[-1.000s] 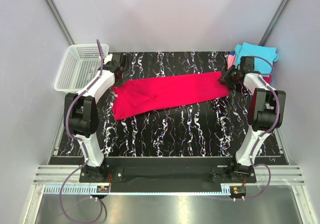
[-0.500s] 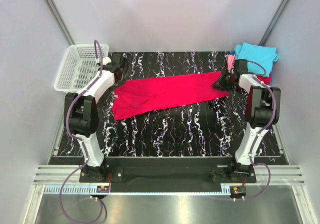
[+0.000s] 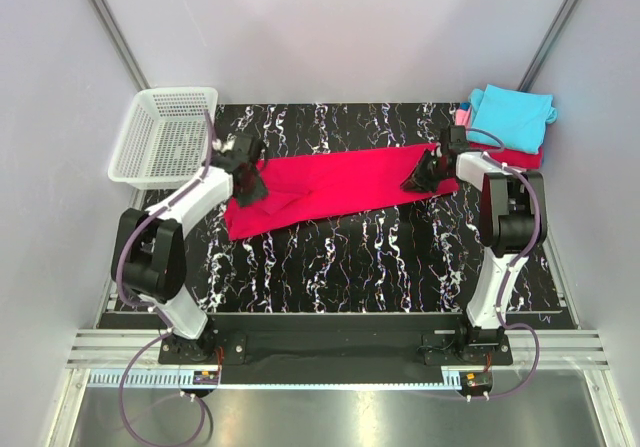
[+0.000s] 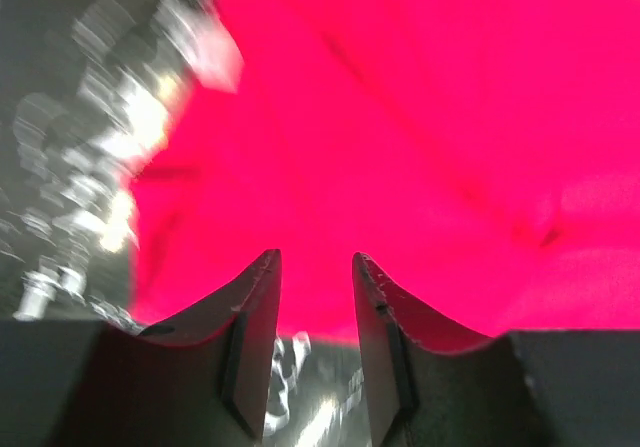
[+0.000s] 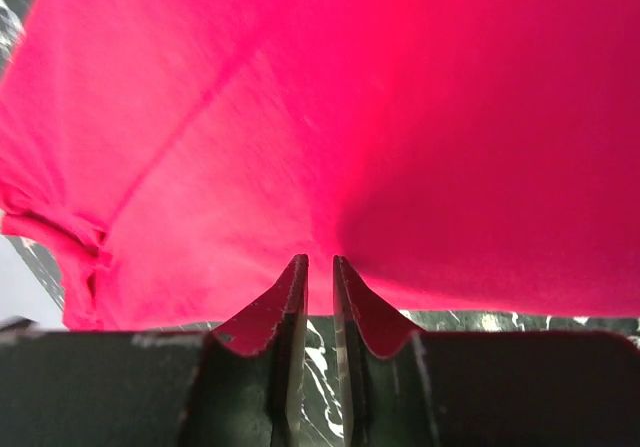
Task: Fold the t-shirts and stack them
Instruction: Fold the tshirt
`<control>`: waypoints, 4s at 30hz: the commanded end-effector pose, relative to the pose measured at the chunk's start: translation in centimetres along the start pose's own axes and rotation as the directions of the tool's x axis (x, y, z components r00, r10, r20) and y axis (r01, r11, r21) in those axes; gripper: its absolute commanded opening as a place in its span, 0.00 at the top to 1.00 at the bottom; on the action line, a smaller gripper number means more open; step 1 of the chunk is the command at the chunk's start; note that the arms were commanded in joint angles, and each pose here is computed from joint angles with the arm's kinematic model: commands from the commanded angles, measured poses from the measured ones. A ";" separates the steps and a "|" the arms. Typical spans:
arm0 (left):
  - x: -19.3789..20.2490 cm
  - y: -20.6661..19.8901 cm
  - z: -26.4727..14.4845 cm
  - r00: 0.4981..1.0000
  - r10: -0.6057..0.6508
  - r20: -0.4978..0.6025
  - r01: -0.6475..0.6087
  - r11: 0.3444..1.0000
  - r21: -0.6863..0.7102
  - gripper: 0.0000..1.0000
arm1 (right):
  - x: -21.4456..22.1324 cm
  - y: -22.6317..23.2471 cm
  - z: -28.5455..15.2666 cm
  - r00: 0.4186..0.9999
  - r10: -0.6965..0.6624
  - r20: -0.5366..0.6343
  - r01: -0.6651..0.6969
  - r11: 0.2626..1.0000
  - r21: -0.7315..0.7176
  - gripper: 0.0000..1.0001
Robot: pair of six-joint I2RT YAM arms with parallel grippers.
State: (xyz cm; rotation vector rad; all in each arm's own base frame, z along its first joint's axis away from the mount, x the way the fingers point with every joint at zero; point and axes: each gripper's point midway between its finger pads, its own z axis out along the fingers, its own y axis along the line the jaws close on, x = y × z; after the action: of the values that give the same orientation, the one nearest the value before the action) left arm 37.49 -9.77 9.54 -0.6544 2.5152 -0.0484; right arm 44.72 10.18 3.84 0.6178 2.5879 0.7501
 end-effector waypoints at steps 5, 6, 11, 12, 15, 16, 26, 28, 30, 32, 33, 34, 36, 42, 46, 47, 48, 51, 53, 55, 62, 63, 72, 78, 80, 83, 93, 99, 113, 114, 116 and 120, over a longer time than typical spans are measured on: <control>7.2 -2.5 -1.0 0.990 0.047 -0.136 -0.022 0.984 0.179 0.60 | 0.8 -0.2 -0.8 1.000 -0.010 -0.002 0.010 1.000 0.013 0.78; 7.5 -2.4 -0.8 0.988 0.040 -0.147 -0.014 0.985 0.173 0.59 | 0.8 -0.3 -0.9 1.000 -0.009 -0.001 0.009 1.000 0.013 0.79; 6.8 -2.5 0.4 0.994 0.042 -0.105 -0.027 0.990 0.137 0.58 | 1.0 -0.1 -1.0 1.000 -0.013 -0.007 0.013 1.000 0.003 0.79; 6.0 -2.7 0.5 0.996 0.043 -0.082 -0.032 0.991 0.131 0.57 | 1.0 -0.1 -1.0 1.000 -0.013 -0.008 0.013 1.000 0.004 0.79; 5.0 -3.3 0.6 0.997 0.045 -0.058 -0.038 0.991 0.131 0.57 | 1.1 -0.2 -0.9 1.000 -0.014 -0.010 0.014 1.000 0.002 0.79; 4.8 -3.4 0.6 0.998 0.043 -0.053 -0.036 0.991 0.129 0.57 | 1.1 -0.2 -0.9 1.000 -0.015 -0.011 0.015 1.000 0.004 0.79; 3.7 -3.3 2.5 0.998 0.068 -0.006 -0.067 0.996 0.061 0.59 | 1.3 -0.6 -0.5 1.000 -0.011 -0.022 0.011 1.000 0.010 0.80; 3.7 -3.3 2.8 0.997 0.076 -0.005 -0.076 0.996 0.054 0.60 | 1.3 -0.6 -0.5 1.000 -0.012 -0.020 0.012 1.000 0.016 0.80; 3.8 -3.3 2.9 0.997 0.073 -0.009 -0.073 0.996 0.051 0.63 | 1.2 -0.7 -0.5 1.000 -0.011 -0.017 0.011 1.000 0.017 0.81; 4.0 -3.2 3.0 0.997 0.076 -0.011 -0.075 0.996 0.049 0.67 | 1.1 -0.6 -0.6 1.000 -0.010 -0.015 0.010 1.000 0.017 0.81; 3.9 -3.2 3.0 0.997 0.075 -0.008 -0.075 0.996 0.045 0.71 | 1.1 -0.6 -0.6 1.000 -0.010 -0.013 0.010 1.000 0.016 0.81; 3.9 -3.1 3.1 0.997 0.077 -0.004 -0.076 0.996 0.041 0.73 | 1.2 -0.6 -0.5 1.000 -0.010 -0.016 0.010 1.000 0.017 0.81; 3.7 -3.0 3.1 0.997 0.082 0.005 -0.082 0.996 0.036 0.85 | 1.3 -0.8 -0.4 1.000 -0.006 -0.020 0.007 1.000 0.020 0.82; 2.3 -3.8 1.7 0.996 0.075 0.041 -0.078 0.994 0.070 1.00 | 1.6 -1.1 -0.3 1.000 -0.005 -0.029 0.005 1.000 0.025 0.82; 0.6 -4.8 -0.1 0.994 0.065 0.086 -0.074 0.992 0.104 1.00 | 1.6 -1.1 -0.3 1.000 -0.002 -0.029 0.002 1.000 0.025 0.83; -0.2 -5.3 -0.6 0.992 0.062 0.106 -0.074 0.990 0.117 1.00 | 1.6 -0.9 -0.3 1.000 -0.004 -0.028 0.005 1.000 0.021 0.83; -0.6 -5.4 -0.8 0.991 0.062 0.115 -0.075 0.990 0.115 1.00 | 1.6 -0.9 -0.3 1.000 -0.006 -0.029 0.006 1.000 0.020 0.83; -2.1 -6.6 -1.1 0.987 0.062 0.146 -0.081 0.988 0.129 1.00 | 1.5 -0.7 -0.3 1.000 -0.001 -0.029 0.001 1.000 0.015 0.84; -3.0 -7.7 -0.6 0.986 0.069 0.155 -0.090 0.987 0.133 1.00 | 1.2 -0.3 -0.5 1.000 -0.004 -0.023 0.004 1.000 0.000 0.84; -3.1 -8.4 1.0 0.985 0.088 0.148 -0.106 0.987 0.121 1.00 | 1.0 0.0 -0.7 1.000 -0.008 -0.020 0.008 1.000 -0.005 0.84; -5.1 -12.0 5.0 0.965 0.166 0.202 -0.197 0.970 0.142 0.78 | 0.7 0.9 -1.0 1.000 -0.014 -0.018 0.013 0.999 -0.034 0.84; -5.1 -12.1 5.5 0.964 0.175 0.202 -0.204 0.970 0.134 0.55 | 0.7 1.0 -1.0 1.000 -0.013 -0.021 0.012 0.999 -0.037 0.84; -6.6 -9.9 3.0 0.929 0.110 0.352 -0.162 0.979 0.122 0.30 | 0.5 1.3 -1.2 0.999 -0.030 -0.016 0.029 0.998 -0.046 0.85; -5.0 -9.5 1.5 0.949 0.123 0.290 -0.174 0.972 0.159 0.29 | -0.9 1.2 -0.9 0.998 -0.064 0.005 0.064 0.998 -0.007 0.84; -3.6 -9.3 1.4 0.963 0.147 0.224 -0.187 0.968 0.167 0.29 | -2.3 1.5 -1.0 0.995 -0.091 0.028 0.091 0.996 0.007 0.81; -1.5 -8.7 1.6 0.976 0.172 0.133 -0.194 0.966 0.172 0.28 | -4.6 2.2 -0.8 0.987 -0.144 0.076 0.141 0.989 0.036 0.76; 3.4 -7.2 3.4 0.972 0.198 -0.126 -0.185 0.977 0.109 0.28 | -8.3 -0.8 2.2 0.945 -0.327 0.001 0.305 0.882 0.360 0.70; 3.4 -6.4 4.7 0.963 0.210 -0.171 -0.209 0.978 0.023 0.27 | -7.1 -4.2 2.5 0.942 -0.332 -0.059 0.320 0.825 0.466 0.70; -1.8 -5.9 8.0 0.970 0.164 -0.181 -0.174 0.984 -0.037 0.25 | -2.5 -9.6 0.7 0.946 -0.264 -0.186 0.322 0.733 0.600 0.72; -2.5 -6.3 8.3 0.972 0.162 -0.171 -0.170 0.985 -0.033 0.25 | -1.7 -9.6 0.6 0.949 -0.246 -0.199 0.316 0.745 0.587 0.72; -3.4 -6.5 8.8 0.973 0.162 -0.162 -0.169 0.985 -0.026 0.25 | -0.9 -9.7 0.5 0.951 -0.229 -0.209 0.310 0.752 0.582 0.73; -4.5 -7.6 10.5 0.974 0.159 -0.159 -0.161 0.987 -0.002 0.23 | 1.2 -9.9 -0.5 0.953 -0.199 -0.228 0.298 0.758 0.581 0.74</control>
State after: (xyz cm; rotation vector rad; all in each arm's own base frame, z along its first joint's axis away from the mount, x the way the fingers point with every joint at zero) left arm 48.19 -13.03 3.82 -0.5026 2.7210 -0.0010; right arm 47.40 3.71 1.51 0.3458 2.7399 -0.0604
